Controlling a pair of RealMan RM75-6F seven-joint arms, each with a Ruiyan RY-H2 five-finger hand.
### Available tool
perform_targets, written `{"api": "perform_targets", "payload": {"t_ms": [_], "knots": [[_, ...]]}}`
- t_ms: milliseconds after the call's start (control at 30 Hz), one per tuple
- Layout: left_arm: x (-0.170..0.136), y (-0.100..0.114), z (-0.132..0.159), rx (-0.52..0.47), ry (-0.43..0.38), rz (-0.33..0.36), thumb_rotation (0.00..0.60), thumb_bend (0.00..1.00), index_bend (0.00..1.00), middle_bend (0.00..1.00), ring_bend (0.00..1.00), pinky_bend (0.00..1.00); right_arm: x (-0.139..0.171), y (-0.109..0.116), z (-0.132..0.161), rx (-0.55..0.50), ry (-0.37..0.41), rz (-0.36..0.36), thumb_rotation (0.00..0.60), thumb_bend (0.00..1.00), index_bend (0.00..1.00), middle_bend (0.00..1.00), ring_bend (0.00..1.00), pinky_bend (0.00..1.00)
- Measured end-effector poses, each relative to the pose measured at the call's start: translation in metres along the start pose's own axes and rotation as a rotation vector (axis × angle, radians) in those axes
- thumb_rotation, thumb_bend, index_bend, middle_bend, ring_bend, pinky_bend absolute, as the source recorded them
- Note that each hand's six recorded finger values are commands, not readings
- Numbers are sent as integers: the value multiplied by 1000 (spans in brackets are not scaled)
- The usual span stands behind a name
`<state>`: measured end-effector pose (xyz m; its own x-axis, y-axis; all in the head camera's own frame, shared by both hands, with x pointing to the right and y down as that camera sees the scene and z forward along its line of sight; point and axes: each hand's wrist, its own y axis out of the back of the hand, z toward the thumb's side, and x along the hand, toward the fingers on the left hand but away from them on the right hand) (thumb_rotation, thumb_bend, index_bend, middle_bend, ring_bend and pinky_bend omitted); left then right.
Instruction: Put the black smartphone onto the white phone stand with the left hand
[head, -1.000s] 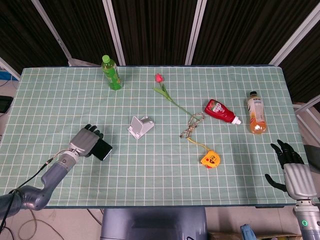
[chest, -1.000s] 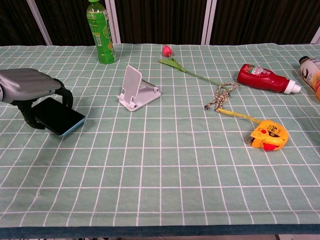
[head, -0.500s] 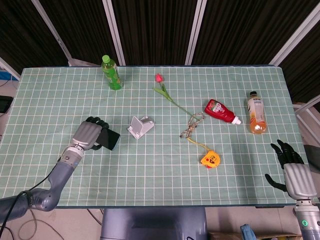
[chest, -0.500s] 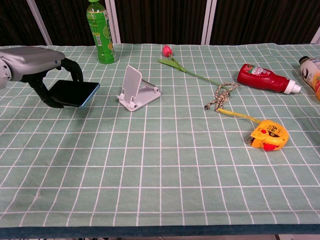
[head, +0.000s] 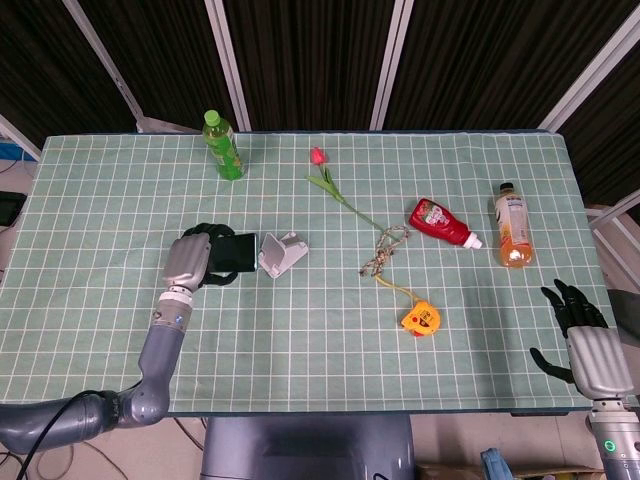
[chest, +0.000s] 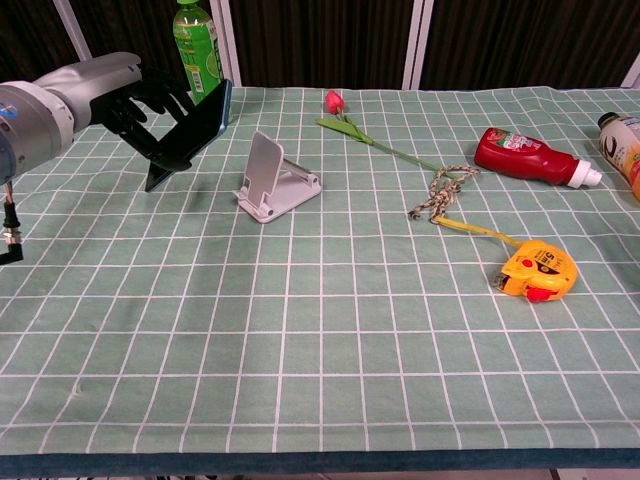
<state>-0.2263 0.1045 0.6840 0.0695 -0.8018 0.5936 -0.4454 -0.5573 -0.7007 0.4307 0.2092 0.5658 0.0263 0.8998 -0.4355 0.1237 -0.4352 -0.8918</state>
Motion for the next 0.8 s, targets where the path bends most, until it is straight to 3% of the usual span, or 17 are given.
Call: {"api": "perform_targets", "payload": {"t_ms": [300, 800], "knots": [[-4, -13, 23, -321, 94, 13, 600, 274, 534, 536, 159, 190, 0, 0, 0, 0, 1, 1, 600, 341, 121, 24, 0, 186], [3, -40, 41, -594, 197, 21, 600, 274, 534, 537, 159, 191, 0, 0, 0, -2, 2, 1, 600, 341, 122, 24, 0, 186]]}}
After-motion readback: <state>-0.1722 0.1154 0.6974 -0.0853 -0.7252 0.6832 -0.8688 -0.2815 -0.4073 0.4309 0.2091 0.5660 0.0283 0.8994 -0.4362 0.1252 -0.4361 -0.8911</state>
